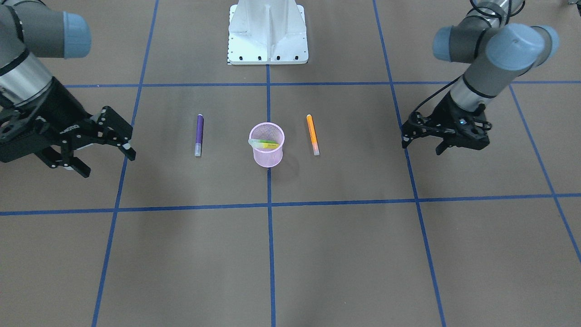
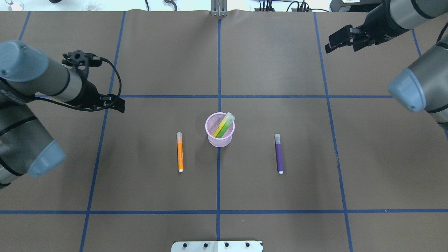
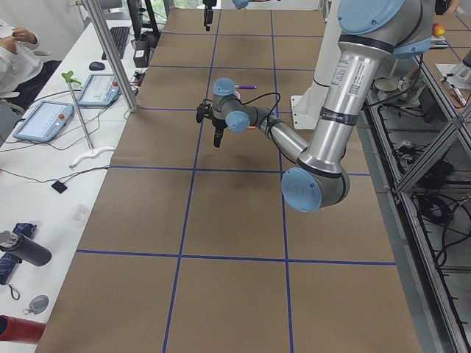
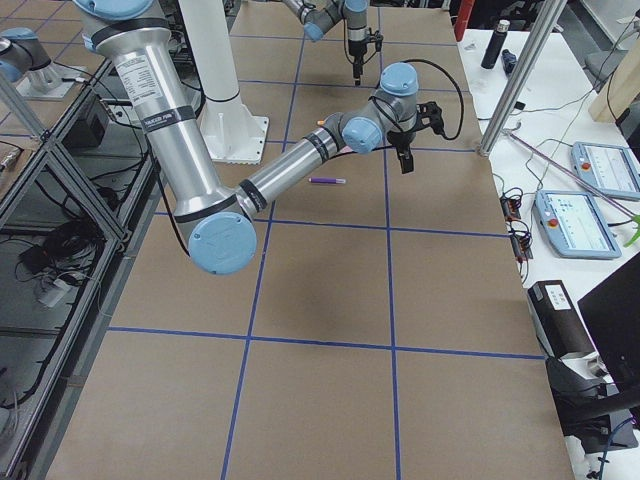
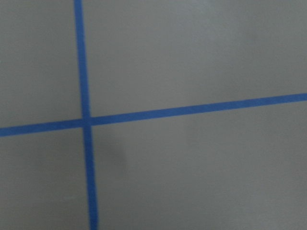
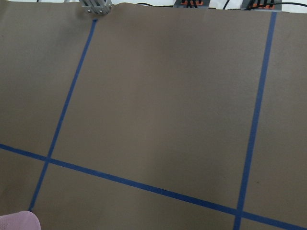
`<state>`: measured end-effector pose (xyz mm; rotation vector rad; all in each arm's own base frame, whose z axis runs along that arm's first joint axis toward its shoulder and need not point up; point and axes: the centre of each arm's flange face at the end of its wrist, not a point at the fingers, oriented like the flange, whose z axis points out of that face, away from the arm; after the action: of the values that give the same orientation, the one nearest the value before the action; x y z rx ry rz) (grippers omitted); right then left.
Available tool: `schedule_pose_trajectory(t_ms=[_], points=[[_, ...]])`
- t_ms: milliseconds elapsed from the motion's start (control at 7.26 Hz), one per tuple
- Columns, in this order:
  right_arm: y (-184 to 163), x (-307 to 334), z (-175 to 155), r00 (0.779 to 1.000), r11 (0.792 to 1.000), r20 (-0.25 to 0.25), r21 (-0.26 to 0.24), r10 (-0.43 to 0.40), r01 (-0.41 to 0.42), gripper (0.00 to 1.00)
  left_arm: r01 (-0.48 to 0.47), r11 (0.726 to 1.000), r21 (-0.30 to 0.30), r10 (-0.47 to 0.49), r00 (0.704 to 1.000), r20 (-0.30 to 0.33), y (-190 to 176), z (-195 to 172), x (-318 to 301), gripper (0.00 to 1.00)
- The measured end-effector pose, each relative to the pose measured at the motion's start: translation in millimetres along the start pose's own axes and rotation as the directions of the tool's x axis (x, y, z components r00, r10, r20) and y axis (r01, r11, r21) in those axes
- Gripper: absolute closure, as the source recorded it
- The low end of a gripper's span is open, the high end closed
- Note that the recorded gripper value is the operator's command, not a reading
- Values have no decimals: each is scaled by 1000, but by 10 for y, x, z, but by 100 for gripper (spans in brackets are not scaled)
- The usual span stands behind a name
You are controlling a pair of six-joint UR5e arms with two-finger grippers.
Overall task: Collect pens into pen holder
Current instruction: 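Withdraw the right arm while the left arm reaches toward the orange pen, then lower the left gripper onto the orange pen and grasp it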
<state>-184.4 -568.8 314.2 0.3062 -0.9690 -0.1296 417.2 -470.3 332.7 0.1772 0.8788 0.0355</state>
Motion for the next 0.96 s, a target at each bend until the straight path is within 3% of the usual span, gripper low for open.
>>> schedule_pose_trajectory(t_ms=[276, 413, 965], points=[[30, 338, -139, 1000, 999, -15, -36, -27, 27, 0, 50, 999, 0, -50, 999, 18, 55, 352, 718, 0], [42, 404, -167, 999, 999, -17, -42, -31, 31, 0, 65, 998, 1, -65, 998, 27, 22, 485, 948, 6], [61, 448, -182, 999, 998, -20, -46, -33, 32, 0, 112, 994, -22, -111, 993, 35, 206, 703, 1265, 40]])
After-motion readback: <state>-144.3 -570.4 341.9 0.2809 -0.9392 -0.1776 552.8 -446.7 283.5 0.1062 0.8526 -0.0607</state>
